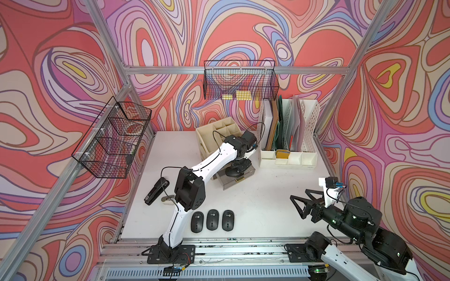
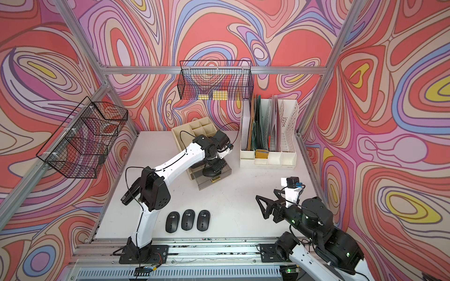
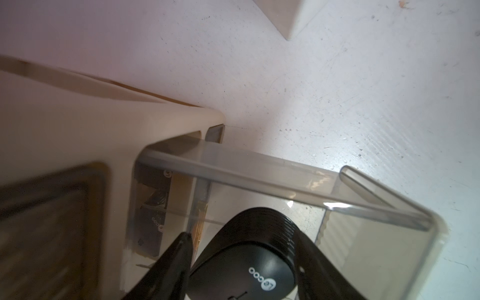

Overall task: Take the mice out of the drawer
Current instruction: Pick up the mouse from the drawer.

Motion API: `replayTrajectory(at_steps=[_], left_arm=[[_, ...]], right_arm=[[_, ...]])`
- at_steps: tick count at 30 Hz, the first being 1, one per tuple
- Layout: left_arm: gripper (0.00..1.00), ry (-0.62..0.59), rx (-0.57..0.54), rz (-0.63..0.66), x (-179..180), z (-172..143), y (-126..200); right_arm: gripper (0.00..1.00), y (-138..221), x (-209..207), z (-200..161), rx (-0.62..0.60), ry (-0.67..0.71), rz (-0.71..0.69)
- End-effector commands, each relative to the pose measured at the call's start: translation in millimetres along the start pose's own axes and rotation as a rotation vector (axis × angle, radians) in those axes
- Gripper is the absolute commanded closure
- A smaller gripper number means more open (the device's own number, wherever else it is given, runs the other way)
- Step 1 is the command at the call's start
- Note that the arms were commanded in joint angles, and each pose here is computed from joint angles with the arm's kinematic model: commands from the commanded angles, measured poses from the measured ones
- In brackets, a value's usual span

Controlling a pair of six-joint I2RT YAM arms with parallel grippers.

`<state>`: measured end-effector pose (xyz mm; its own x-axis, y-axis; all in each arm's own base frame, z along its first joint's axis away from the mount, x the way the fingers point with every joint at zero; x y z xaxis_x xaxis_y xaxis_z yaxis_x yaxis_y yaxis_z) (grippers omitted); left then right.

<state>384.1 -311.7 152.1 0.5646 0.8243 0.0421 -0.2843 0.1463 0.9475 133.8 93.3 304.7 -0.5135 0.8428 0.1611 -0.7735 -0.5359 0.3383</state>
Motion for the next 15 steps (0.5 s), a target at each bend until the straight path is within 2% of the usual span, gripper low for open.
replayTrajectory(at_steps=[1,6,15], left_arm=[[0.31,-0.015,-0.042,-0.029,1,7,22],[0.27,-0.066,0.032,-0.023,5,-13,19],[0.21,-0.06,0.099,-0.001,17,-31,8]], right_arm=[[0.02,-2,-2,-2,0.011,-0.007,-0.013],[0.02,-4,-1,-2,0.014,-0.005,-0.01],[0.02,-6,0,-3,0.025,-0.003,-0.006]])
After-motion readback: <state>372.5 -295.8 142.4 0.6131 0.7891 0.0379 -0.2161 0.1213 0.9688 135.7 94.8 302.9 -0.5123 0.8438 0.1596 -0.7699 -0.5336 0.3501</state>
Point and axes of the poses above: each gripper's point midway between its finger pads, its own y axis back along the fingers, its own x axis along the line the jaws close on, z = x × y, the point moved 1 cm from there along y, back along the fingers, and after that the axes turned 13 degrees about y, right-handed, at the moved point
